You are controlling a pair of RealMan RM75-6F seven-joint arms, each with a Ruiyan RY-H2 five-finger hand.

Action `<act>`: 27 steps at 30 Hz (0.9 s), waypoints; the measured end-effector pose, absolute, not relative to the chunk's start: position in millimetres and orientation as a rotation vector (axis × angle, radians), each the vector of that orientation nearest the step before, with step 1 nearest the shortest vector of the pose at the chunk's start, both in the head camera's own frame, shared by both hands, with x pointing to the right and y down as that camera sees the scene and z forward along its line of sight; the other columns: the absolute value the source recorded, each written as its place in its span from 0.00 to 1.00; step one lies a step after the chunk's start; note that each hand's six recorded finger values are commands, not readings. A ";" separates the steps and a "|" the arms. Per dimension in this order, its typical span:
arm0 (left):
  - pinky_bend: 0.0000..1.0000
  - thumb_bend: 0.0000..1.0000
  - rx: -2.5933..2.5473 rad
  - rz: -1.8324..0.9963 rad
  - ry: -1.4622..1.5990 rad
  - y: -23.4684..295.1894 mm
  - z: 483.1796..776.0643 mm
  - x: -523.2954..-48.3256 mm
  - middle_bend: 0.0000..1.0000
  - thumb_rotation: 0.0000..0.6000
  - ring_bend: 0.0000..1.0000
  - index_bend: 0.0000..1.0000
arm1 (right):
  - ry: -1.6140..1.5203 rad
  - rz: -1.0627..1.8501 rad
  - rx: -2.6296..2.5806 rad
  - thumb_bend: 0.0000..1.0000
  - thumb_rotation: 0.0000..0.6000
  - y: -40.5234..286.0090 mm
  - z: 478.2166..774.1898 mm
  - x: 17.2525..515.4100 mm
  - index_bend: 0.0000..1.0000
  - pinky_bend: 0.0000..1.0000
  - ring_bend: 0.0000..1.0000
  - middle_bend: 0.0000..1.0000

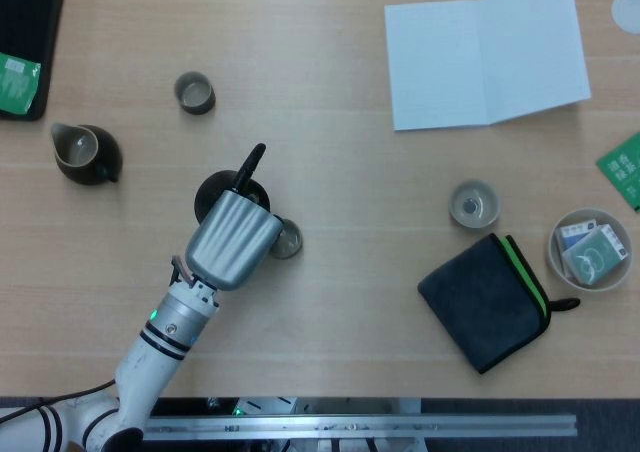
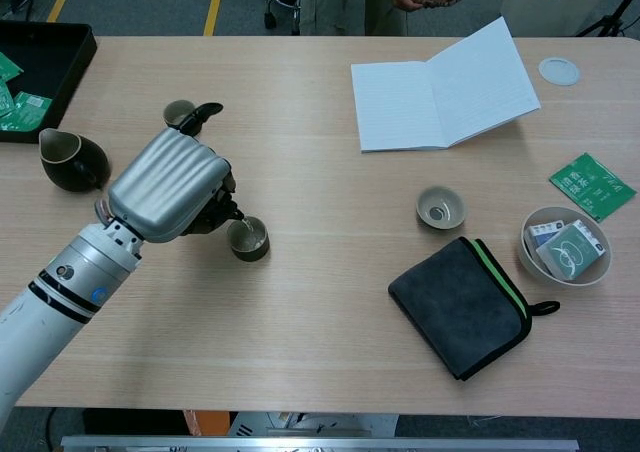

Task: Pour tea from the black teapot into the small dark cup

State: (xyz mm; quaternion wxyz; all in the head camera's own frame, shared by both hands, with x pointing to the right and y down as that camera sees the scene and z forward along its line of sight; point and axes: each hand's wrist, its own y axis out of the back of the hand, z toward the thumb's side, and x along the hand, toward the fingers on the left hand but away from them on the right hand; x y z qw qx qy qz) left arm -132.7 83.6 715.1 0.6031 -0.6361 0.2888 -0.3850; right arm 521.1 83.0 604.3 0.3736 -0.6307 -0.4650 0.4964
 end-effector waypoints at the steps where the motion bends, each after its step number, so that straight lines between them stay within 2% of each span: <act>1: 0.10 0.34 -1.471 -0.890 0.667 83.7 715.1 -132.8 0.99 1.00 0.79 0.96 | -1.192 1.271 -1.614 0.01 1.00 83.1 604.0 521.4 0.32 0.18 0.25 0.37; 27: 0.10 0.34 -1.464 -0.886 0.648 82.2 717.9 -136.8 0.99 1.00 0.79 0.96 | -1.192 1.270 -1.608 0.01 1.00 82.7 602.7 520.4 0.32 0.18 0.25 0.37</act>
